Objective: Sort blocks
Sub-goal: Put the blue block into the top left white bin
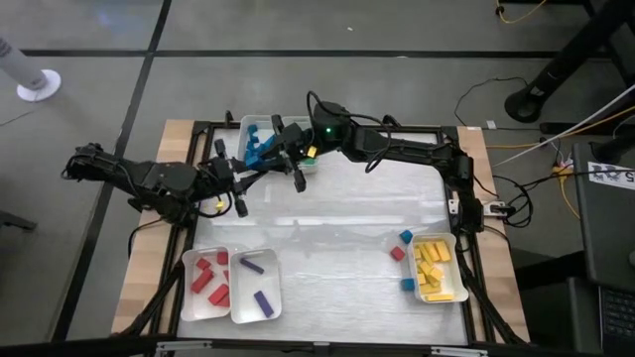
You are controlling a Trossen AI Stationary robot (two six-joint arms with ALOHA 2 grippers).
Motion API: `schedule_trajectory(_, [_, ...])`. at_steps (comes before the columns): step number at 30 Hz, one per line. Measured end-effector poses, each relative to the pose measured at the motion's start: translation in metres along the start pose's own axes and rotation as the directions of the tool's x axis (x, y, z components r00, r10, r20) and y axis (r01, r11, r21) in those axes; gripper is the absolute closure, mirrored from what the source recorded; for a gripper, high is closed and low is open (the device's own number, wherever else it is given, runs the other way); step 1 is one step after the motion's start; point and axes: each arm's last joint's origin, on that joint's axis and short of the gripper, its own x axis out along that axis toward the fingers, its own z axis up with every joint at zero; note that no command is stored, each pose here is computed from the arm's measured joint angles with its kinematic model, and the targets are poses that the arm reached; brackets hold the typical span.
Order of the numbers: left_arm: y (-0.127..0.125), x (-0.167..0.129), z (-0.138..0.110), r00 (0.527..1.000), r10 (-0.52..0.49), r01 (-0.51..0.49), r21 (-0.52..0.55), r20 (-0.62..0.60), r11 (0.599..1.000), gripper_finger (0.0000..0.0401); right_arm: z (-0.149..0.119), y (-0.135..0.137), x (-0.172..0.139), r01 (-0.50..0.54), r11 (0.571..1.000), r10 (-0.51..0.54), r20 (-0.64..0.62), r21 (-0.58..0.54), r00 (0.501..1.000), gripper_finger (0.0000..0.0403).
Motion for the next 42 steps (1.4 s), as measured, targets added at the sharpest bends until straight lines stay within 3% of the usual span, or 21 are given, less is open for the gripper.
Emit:
schedule_trajectory(2, [-0.0001, -0.0002, 0.0003, 1.000, -0.007, 0.007, -0.009, 0.003, 1.000, 0.0362, 0.0003, 0.0004, 0.0003, -0.002, 1.000, 0.002, 0.002, -0.008, 1.000, 0.0337])
schedule_trajectory(10, [-0.0005, -0.0004, -0.0003, 1.000, -0.010, 0.010, -0.009, -0.002, 1.000, 0.0363, -0.0012, 0.0007, 0.0000, -0.003, 1.000, 0.003, -0.015, 0.007, 1.000, 0.0334])
schedule_trajectory(19, [-0.0004, -0.0004, 0.0001, 1.000, -0.007, 0.007, -0.018, 0.002, 1.000, 0.0246, -0.0035, 0.0010, 0.0001, -0.004, 1.000, 0.005, -0.037, 0.030, 0.999, 0.0337])
schedule_trajectory(25, [-0.0004, -0.0004, 0.0001, 1.000, -0.007, 0.007, -0.009, 0.002, 1.000, 0.0214, -0.0051, 0.0011, 0.0000, -0.004, 0.999, 0.006, -0.051, 0.039, 0.999, 0.0337])
schedule_trajectory(30, [-0.0004, -0.0004, 0.0001, 1.000, -0.008, 0.008, 0.001, 0.001, 1.000, 0.0245, -0.0058, 0.0012, -0.0001, -0.004, 0.999, 0.006, -0.057, 0.041, 0.998, 0.0336])
schedule_trajectory(38, [-0.0003, -0.0007, 0.0007, 1.000, -0.012, 0.012, 0.018, 0.006, 1.000, 0.0360, -0.0064, 0.0007, -0.0004, -0.004, 1.000, 0.005, -0.063, 0.023, 0.998, 0.0335])
schedule_trajectory(42, [-0.0003, -0.0007, 0.0005, 1.000, -0.011, 0.011, 0.005, 0.005, 1.000, 0.0361, -0.0066, 0.0009, -0.0003, -0.005, 1.000, 0.006, -0.064, 0.027, 0.998, 0.0335])
